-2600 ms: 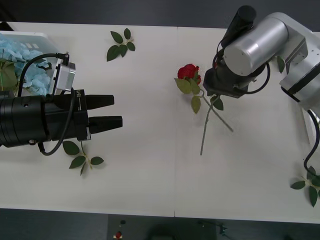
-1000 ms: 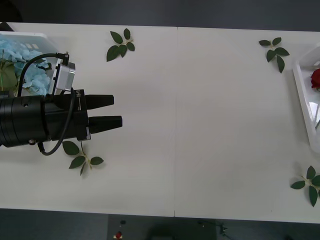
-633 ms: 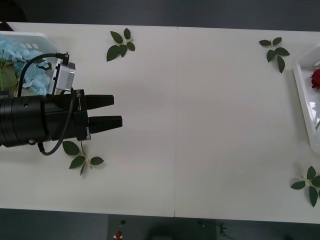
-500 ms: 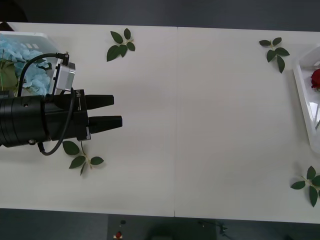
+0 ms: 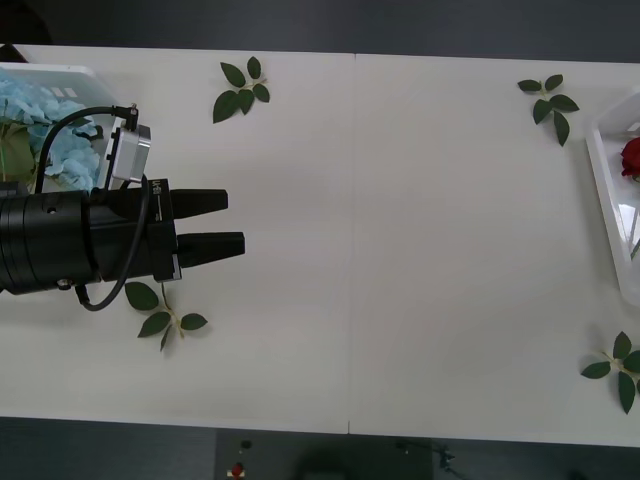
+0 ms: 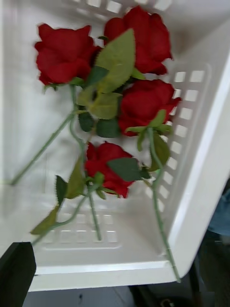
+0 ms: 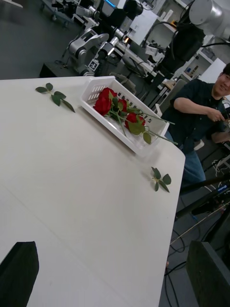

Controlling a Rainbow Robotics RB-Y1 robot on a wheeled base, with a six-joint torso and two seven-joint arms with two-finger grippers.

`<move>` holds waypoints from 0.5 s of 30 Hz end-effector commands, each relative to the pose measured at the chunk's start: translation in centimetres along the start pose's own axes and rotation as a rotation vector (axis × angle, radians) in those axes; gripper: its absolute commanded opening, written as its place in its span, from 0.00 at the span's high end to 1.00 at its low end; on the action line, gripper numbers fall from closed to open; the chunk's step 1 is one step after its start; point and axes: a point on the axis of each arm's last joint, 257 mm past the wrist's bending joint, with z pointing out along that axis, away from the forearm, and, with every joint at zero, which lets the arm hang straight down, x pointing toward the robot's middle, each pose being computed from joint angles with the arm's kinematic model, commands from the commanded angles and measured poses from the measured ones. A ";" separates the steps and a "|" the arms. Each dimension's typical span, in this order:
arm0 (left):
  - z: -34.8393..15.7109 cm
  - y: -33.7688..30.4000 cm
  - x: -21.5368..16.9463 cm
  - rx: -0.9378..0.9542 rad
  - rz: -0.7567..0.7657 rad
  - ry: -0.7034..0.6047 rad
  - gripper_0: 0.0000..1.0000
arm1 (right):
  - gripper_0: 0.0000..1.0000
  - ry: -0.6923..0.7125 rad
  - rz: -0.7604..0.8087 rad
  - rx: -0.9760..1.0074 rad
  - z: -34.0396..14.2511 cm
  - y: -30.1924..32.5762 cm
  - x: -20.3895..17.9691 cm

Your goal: Put the red flowers into the right box and the blue flowers into the left box

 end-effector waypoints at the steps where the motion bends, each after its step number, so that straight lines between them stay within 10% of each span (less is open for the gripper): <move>1: 0.0 0.1 -1.4 -0.003 0.046 -0.010 0.10 | 0.00 -0.040 0.083 -0.079 -0.9 5.8 -4.0; 15: 0.0 0.1 -1.4 -0.003 0.046 -0.010 0.10 | 0.00 -0.144 0.327 -0.358 -1.5 31.4 -11.8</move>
